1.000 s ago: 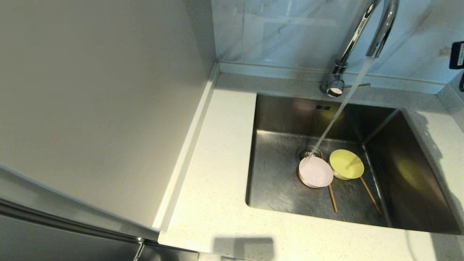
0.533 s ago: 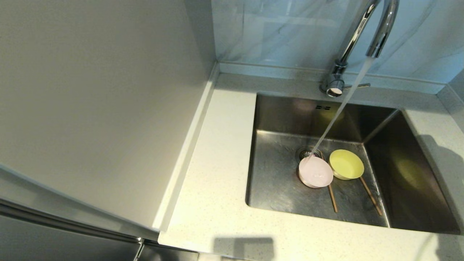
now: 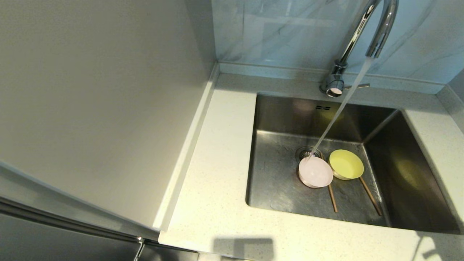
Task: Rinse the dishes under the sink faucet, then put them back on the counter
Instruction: Wait for the water to rinse the bowl
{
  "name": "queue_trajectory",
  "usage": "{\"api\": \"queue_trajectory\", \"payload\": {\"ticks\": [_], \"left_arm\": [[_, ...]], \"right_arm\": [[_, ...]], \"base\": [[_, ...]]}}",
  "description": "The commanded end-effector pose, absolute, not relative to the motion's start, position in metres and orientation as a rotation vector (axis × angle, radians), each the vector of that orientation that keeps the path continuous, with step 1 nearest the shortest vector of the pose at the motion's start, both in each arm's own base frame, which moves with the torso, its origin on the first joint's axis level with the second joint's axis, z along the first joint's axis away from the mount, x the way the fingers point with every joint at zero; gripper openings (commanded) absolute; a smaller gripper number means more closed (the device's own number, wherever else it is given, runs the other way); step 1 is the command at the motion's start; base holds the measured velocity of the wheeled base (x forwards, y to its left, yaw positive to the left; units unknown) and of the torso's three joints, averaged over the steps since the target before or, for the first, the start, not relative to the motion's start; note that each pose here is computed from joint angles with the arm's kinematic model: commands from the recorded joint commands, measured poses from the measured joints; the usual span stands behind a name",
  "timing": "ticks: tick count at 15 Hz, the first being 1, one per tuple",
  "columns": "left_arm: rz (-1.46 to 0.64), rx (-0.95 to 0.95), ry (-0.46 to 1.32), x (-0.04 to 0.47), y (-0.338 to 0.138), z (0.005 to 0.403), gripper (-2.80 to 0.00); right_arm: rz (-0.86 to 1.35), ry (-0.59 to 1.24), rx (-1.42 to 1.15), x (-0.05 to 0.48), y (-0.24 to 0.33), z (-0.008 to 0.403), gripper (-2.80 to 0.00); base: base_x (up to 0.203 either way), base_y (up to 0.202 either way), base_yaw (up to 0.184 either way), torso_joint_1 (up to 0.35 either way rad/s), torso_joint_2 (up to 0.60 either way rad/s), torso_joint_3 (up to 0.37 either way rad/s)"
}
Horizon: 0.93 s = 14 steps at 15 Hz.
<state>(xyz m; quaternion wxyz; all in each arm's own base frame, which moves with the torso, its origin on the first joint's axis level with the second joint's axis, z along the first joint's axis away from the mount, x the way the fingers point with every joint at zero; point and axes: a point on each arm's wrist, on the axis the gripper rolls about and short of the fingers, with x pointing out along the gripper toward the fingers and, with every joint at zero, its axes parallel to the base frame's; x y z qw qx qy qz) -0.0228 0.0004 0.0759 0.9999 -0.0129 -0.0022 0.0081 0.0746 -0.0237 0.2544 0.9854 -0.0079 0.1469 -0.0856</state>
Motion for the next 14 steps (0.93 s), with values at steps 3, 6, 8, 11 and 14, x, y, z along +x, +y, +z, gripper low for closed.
{"api": "queue_trajectory", "payload": {"ticks": [3,6,8,11,14], "left_arm": [[0.017,-0.026,-0.008,-0.023,0.000,0.076,-2.80],[0.017,-0.026,-0.008,-0.023,0.000,0.076,-2.80],[0.017,-0.026,-0.008,-0.023,0.000,0.076,-2.80],[0.017,-0.026,-0.008,-0.023,0.000,0.076,-2.80],[0.017,-0.026,-0.008,-0.023,0.000,0.076,-2.80]], "right_arm": [[-0.091,0.124,-0.054,0.012,0.001,0.203,-2.80],[-0.030,0.030,-0.081,-0.009,0.005,0.176,-2.80],[-0.012,-0.146,-0.105,-0.012,0.005,0.176,-2.80],[0.012,-0.416,-0.095,-0.016,0.005,0.192,-2.80],[0.068,-0.412,-0.072,-0.019,0.002,0.173,-2.80]], "base": [[0.000,0.000,0.000,0.000,0.00,0.000],[0.000,0.000,0.000,0.000,0.00,0.000],[0.000,0.000,0.000,0.000,0.00,0.000],[0.000,0.000,0.000,0.000,0.00,0.000],[0.000,0.000,0.000,0.000,0.00,0.000]]}}
